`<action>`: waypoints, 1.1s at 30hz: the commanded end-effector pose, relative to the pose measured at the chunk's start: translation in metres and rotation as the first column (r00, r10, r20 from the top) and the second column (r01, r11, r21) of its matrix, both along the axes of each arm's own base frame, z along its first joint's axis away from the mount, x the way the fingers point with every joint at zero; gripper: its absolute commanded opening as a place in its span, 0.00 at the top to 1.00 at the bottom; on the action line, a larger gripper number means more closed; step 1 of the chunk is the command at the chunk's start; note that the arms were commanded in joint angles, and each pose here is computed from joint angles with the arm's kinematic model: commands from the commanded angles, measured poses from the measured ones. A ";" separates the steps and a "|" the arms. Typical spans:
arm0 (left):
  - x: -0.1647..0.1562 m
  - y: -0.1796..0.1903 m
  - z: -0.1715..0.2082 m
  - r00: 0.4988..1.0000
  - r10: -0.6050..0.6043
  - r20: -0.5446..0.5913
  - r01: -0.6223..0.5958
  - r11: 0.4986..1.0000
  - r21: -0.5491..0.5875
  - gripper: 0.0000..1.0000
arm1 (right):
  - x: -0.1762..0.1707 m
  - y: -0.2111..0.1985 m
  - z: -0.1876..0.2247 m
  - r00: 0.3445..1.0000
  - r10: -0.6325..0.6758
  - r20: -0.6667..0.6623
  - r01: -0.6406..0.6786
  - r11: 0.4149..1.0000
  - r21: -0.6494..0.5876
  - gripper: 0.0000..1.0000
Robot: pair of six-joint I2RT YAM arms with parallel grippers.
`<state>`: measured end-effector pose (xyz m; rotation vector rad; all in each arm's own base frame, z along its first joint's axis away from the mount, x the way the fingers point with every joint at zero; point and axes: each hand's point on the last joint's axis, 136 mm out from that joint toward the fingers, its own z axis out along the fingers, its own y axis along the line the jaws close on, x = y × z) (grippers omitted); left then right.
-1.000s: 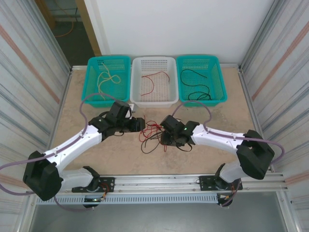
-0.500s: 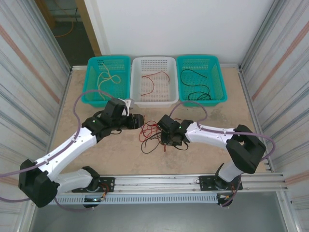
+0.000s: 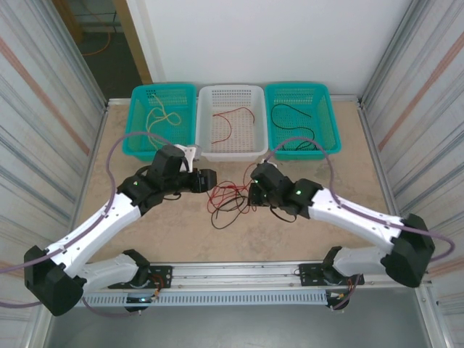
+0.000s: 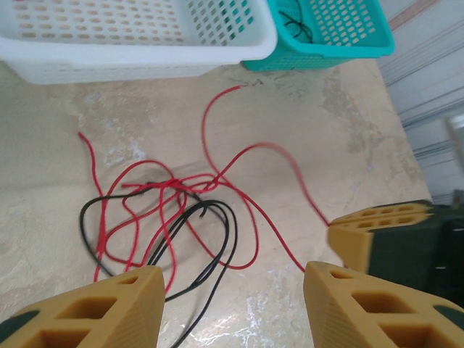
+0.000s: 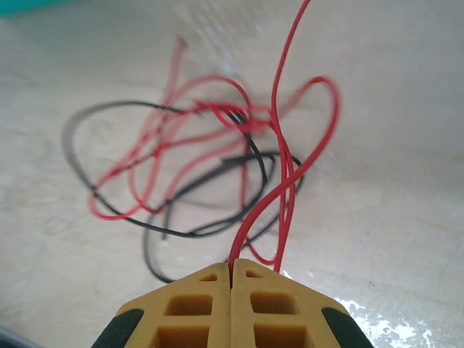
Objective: Untangle the cables
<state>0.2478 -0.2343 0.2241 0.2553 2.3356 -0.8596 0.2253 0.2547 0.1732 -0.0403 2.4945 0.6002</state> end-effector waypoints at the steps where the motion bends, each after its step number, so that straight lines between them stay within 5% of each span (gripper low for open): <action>1: -0.005 -0.017 0.037 0.990 -0.075 0.118 0.082 0.995 -0.063 0.46 | 0.000 -0.004 0.048 0.987 0.051 0.150 -0.052 0.999 0.006 1.00; 10: -0.013 -0.056 0.076 0.947 -0.190 0.258 0.220 0.971 -0.094 0.39 | -0.018 -0.001 0.162 0.892 0.114 0.436 -0.219 0.956 0.197 1.00; 15: -0.027 -0.081 0.098 0.884 -0.278 0.376 0.329 0.941 -0.079 0.34 | -0.024 -0.003 0.209 0.847 0.104 0.521 -0.270 0.929 0.253 1.00; 25: -0.032 -0.106 0.133 0.765 -0.320 0.558 0.437 0.896 -0.085 0.24 | -0.033 0.003 0.259 0.793 0.105 0.601 -0.353 0.882 0.311 1.00; 33: -0.035 -0.129 0.134 0.726 -0.391 0.566 0.527 0.845 -0.092 0.31 | -0.037 0.008 0.290 0.755 0.091 0.649 -0.402 0.846 0.349 1.00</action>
